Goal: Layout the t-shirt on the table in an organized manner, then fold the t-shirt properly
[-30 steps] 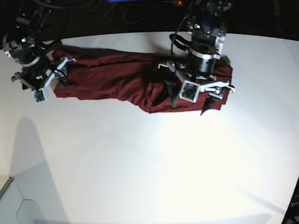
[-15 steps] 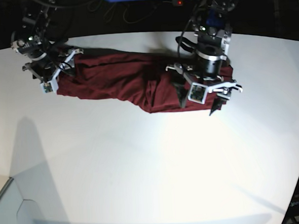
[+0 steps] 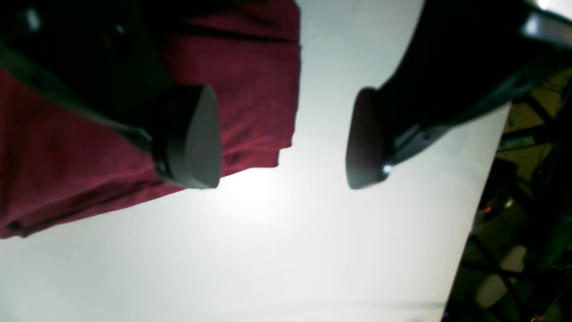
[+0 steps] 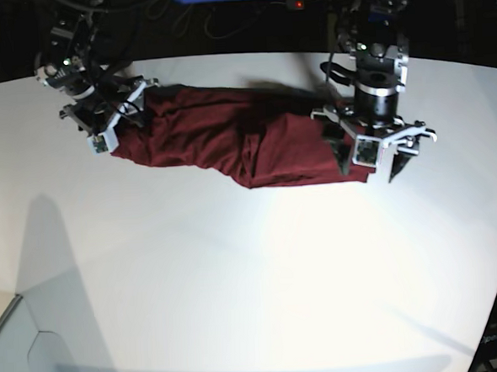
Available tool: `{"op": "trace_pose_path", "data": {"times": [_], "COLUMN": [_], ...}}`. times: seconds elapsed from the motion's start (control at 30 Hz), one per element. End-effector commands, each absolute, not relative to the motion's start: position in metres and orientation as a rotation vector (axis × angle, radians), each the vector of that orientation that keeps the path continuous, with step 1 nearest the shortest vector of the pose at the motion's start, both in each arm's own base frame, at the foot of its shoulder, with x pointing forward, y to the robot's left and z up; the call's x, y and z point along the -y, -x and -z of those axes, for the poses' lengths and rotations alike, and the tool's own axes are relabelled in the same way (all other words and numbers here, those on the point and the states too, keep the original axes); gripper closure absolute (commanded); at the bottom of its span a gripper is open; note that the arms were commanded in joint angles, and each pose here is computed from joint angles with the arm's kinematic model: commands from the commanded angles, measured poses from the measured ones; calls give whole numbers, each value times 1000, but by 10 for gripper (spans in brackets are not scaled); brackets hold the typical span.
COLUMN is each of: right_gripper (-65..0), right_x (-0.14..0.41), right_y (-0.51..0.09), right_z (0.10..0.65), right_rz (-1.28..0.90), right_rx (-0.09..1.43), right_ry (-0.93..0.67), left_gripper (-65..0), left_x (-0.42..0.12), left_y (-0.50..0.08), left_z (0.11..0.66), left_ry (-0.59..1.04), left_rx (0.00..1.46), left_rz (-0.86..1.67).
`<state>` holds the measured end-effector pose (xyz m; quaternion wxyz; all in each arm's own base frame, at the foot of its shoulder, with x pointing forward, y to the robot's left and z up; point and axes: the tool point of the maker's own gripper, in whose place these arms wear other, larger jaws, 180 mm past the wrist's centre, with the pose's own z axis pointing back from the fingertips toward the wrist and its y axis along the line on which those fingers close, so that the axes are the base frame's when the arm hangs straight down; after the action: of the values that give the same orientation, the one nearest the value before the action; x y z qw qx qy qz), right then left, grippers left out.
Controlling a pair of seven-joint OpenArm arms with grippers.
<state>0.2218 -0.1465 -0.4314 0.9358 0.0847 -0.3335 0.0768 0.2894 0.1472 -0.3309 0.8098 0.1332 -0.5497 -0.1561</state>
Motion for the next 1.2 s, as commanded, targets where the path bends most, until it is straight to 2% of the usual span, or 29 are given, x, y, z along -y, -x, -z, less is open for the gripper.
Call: {"op": "trace_pose_path", "data": {"times": [0.0,0.17,0.33,0.5,0.73,1.17], "right_gripper": [-215,0,0,0,0,0], "right_x": [145,149,156,150,83,-74], "right_y": [-215,-213,-228,-256,-279,-252], "right_z": [443,454,428,375,322,280], "right_rz": [-163,-163,-186,-257,-457,-843], "right_rx": [619,586,663,815,968,1064], "right_ry": [-179,-185,-139,-86,-154,-456], "left_gripper": [-422,-422,-422,-422,-422,-422], "left_x": [-156,-191,-232,-255,-279,-323], "left_y": [-292,-285,-276,-263,-242,-211], "left_z": [320,321,318,319,320,316], "left_ry": [-313,-390,-483,-534,-590,-698], "left_rx": [1211,1181,1154,1121,1075,1006], "left_rz": [322,270,208,176,154,91]}}
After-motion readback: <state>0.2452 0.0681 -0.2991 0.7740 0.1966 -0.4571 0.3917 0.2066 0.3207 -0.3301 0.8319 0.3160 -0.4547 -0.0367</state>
